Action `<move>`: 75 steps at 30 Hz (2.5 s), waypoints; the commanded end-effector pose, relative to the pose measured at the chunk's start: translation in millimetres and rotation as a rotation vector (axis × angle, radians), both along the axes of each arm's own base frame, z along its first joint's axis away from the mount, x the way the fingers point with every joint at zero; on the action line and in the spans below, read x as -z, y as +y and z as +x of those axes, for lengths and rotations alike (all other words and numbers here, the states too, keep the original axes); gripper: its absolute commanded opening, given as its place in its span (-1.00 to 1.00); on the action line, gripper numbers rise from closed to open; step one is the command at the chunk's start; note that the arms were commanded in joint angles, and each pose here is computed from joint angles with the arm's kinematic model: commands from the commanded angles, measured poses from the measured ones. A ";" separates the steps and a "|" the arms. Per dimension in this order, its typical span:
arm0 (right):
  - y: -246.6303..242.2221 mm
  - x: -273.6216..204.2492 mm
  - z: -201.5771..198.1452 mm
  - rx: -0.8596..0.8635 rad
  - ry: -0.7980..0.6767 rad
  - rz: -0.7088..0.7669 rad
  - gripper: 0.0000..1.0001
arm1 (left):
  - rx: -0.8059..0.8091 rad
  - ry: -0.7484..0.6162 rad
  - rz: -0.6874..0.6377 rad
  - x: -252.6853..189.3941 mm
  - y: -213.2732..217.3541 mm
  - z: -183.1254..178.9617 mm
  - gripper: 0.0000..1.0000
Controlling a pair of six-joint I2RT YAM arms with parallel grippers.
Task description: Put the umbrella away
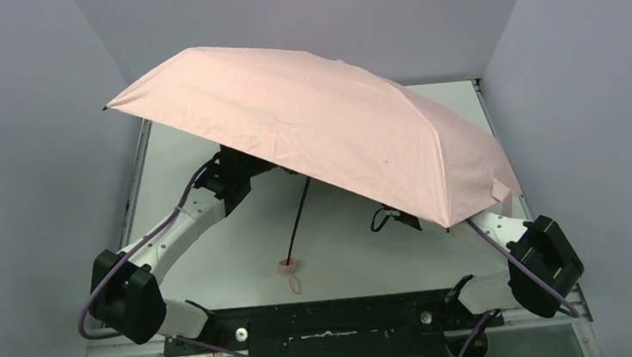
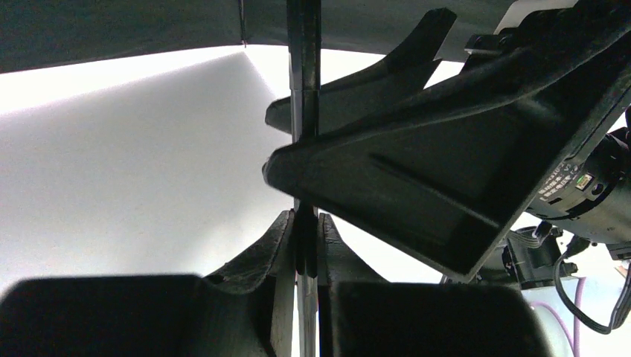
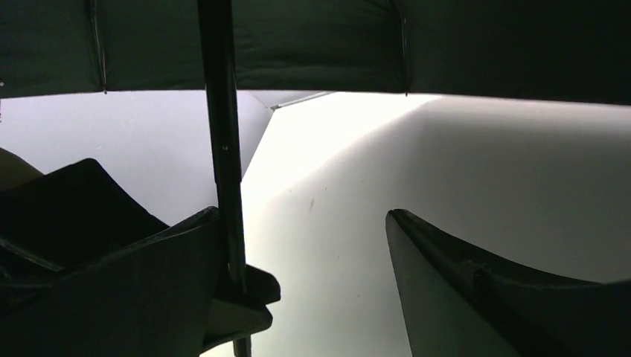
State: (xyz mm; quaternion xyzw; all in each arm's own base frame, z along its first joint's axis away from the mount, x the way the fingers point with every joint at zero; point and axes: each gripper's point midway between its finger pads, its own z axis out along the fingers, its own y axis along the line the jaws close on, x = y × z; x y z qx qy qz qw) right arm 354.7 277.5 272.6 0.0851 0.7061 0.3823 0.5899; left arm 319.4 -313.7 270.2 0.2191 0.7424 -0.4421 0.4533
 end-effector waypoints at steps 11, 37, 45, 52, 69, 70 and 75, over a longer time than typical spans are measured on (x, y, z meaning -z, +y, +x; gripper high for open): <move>-9.7 -110.9 19.8 0.015 -0.426 0.263 0.57 | -0.051 -0.070 -0.044 -30.0 8.5 15.4 -1.00; 10.0 -132.7 76.0 -0.166 -0.276 0.327 0.54 | -0.022 -0.069 -0.010 -22.6 5.5 13.1 -1.00; 22.7 -129.0 88.1 -0.237 -0.237 0.308 0.48 | -0.010 -0.071 0.002 -19.3 5.1 11.0 -1.00; 24.6 -129.0 95.9 -0.261 -0.234 0.313 0.27 | 0.001 -0.073 0.004 -18.4 4.5 9.6 -1.00; 22.0 -134.2 113.3 -0.237 -0.263 0.304 -0.08 | 0.013 -0.071 0.007 -15.4 3.7 8.2 -1.00; 22.0 -134.7 113.7 -0.236 -0.267 0.303 -0.17 | 0.013 -0.071 0.007 -15.2 3.5 8.3 -1.00; 21.1 -135.4 113.2 -0.232 -0.290 0.271 -0.72 | 0.012 -0.070 0.008 -15.2 3.8 8.3 -1.00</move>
